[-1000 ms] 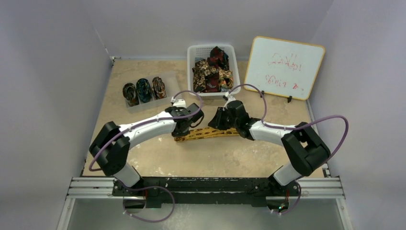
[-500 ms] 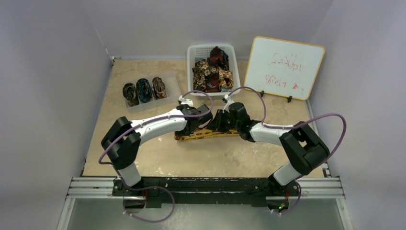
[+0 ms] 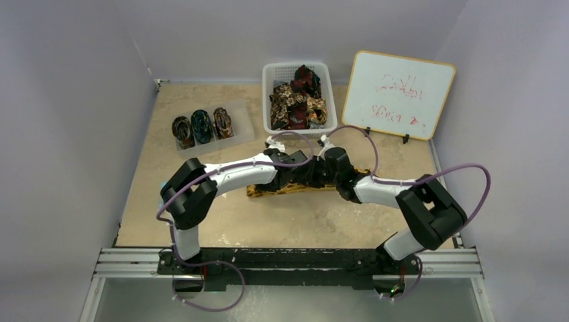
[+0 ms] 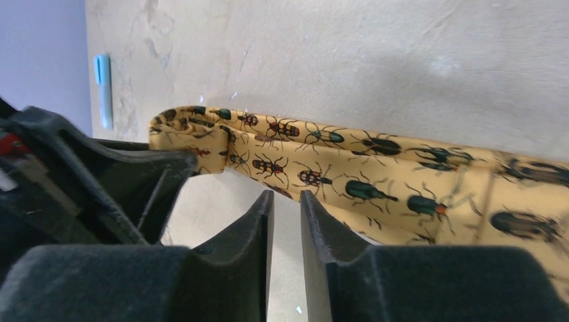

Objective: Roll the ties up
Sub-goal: Roll the tie at the center of the board.

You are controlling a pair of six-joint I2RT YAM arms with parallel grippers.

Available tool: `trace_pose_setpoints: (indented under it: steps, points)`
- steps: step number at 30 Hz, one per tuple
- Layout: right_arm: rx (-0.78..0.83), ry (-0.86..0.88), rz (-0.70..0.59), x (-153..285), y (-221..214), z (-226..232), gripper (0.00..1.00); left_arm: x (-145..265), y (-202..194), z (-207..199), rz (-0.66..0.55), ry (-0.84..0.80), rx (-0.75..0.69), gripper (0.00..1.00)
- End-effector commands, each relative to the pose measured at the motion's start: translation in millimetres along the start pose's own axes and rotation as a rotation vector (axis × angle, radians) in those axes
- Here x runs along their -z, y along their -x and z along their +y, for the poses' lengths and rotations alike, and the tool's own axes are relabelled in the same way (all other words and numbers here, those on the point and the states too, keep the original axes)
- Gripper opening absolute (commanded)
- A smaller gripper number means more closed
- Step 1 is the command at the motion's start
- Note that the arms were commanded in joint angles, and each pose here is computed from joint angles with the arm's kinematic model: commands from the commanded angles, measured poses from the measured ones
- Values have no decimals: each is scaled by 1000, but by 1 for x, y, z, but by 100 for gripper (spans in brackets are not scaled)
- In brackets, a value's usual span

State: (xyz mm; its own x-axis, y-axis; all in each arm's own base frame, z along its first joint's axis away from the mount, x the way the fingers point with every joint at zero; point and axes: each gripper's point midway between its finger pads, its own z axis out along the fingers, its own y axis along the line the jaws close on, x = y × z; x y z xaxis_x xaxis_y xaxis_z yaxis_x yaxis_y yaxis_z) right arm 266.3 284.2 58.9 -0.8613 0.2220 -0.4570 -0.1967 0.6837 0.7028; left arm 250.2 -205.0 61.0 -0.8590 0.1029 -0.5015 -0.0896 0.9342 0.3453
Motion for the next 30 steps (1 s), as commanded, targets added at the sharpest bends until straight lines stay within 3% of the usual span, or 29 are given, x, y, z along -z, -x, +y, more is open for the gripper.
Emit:
trace_pose_setpoints:
  steps: [1, 7, 14, 19, 22, 25, 29, 30]
  points:
    - [-72, -61, -184, 23, 31, -9, 29, 5, 15, -31, -19, -88, 29, 28]
    - [-102, -70, -281, 46, 40, -14, 52, 5, 17, -64, -7, -228, 10, 43]
    - [-68, -46, -235, 43, 36, -10, 57, 12, 18, -86, 2, -338, 18, 52]
    - [4, -15, -228, 44, 41, 0, 68, 38, 32, -75, -41, -407, 82, 57]
    - [98, 45, -247, 48, 49, 16, 76, 54, 41, -61, -79, -466, 124, 60]
    - [276, 112, -271, 49, 64, 36, 77, 68, 48, -39, -118, -548, 180, 62]
    - [444, 255, -305, 51, 68, 64, 78, 64, 44, -12, -113, -606, 246, 62]
    - [506, 322, -296, 53, 61, 73, 82, 62, 44, -5, -110, -629, 271, 63]
